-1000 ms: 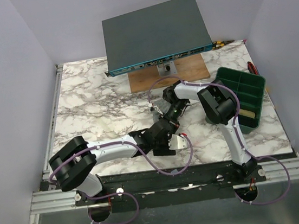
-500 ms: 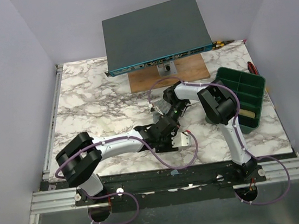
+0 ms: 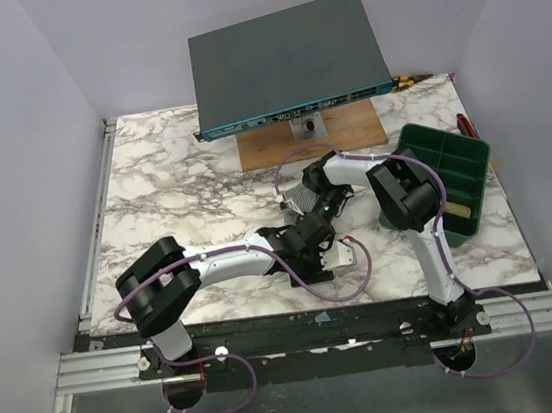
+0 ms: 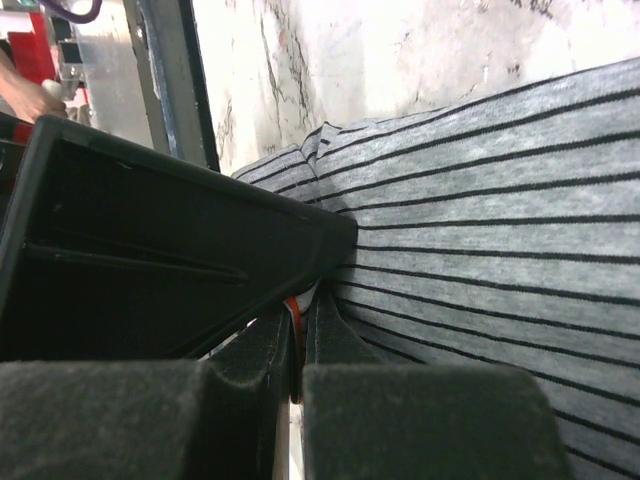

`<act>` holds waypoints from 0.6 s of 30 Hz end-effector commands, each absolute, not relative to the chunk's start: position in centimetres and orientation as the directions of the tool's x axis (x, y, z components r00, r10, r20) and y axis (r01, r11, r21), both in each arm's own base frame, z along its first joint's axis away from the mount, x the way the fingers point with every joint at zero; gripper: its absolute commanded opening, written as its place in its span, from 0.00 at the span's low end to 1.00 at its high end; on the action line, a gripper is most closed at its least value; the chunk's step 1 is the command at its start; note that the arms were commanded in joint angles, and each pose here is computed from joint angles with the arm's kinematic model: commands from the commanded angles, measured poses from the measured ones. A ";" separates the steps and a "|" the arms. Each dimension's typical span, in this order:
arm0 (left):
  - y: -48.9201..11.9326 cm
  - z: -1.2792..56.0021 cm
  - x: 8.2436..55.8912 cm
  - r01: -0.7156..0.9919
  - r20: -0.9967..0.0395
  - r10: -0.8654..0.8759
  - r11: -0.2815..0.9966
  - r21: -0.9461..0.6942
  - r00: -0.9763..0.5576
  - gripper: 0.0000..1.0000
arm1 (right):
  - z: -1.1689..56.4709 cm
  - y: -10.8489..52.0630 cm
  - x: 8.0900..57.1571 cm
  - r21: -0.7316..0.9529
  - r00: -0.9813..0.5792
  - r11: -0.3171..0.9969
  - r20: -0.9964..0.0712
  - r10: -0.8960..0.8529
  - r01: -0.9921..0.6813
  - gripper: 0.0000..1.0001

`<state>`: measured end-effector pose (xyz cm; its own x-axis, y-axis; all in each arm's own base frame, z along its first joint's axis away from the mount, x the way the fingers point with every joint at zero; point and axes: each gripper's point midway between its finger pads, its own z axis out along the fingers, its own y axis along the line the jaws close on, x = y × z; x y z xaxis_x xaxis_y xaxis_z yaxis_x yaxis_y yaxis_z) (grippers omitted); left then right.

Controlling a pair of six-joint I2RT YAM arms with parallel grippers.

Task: Roll the underwear
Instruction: Roll the underwear to the center of the board.

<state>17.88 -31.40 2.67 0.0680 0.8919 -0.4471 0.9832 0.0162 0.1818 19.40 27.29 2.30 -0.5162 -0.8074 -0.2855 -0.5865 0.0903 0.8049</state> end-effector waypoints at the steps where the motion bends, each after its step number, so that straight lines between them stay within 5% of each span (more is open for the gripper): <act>1: -31.4 2.1 18.2 0.981 -0.400 0.916 0.044 0.188 0.035 0.63 | 1.9 26.0 19.9 0.753 -0.467 0.097 -0.296 -0.833 -0.650 0.01; 9: -31.8 1.2 17.9 0.987 -0.370 0.929 0.029 0.161 0.033 0.44 | 2.3 25.9 20.1 0.749 -0.467 0.097 -0.301 -0.831 -0.655 0.01; 18: -31.8 1.3 16.5 0.997 -0.381 0.925 0.019 0.069 0.009 0.05 | 2.2 25.8 20.4 0.738 -0.488 0.121 -0.305 -0.818 -0.664 0.02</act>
<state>18.51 -32.49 2.47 0.0304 0.9095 -0.4145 0.9839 0.0458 0.1727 19.35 26.16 2.30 -0.5072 -0.8194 -0.2671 -0.6045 0.1173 0.7879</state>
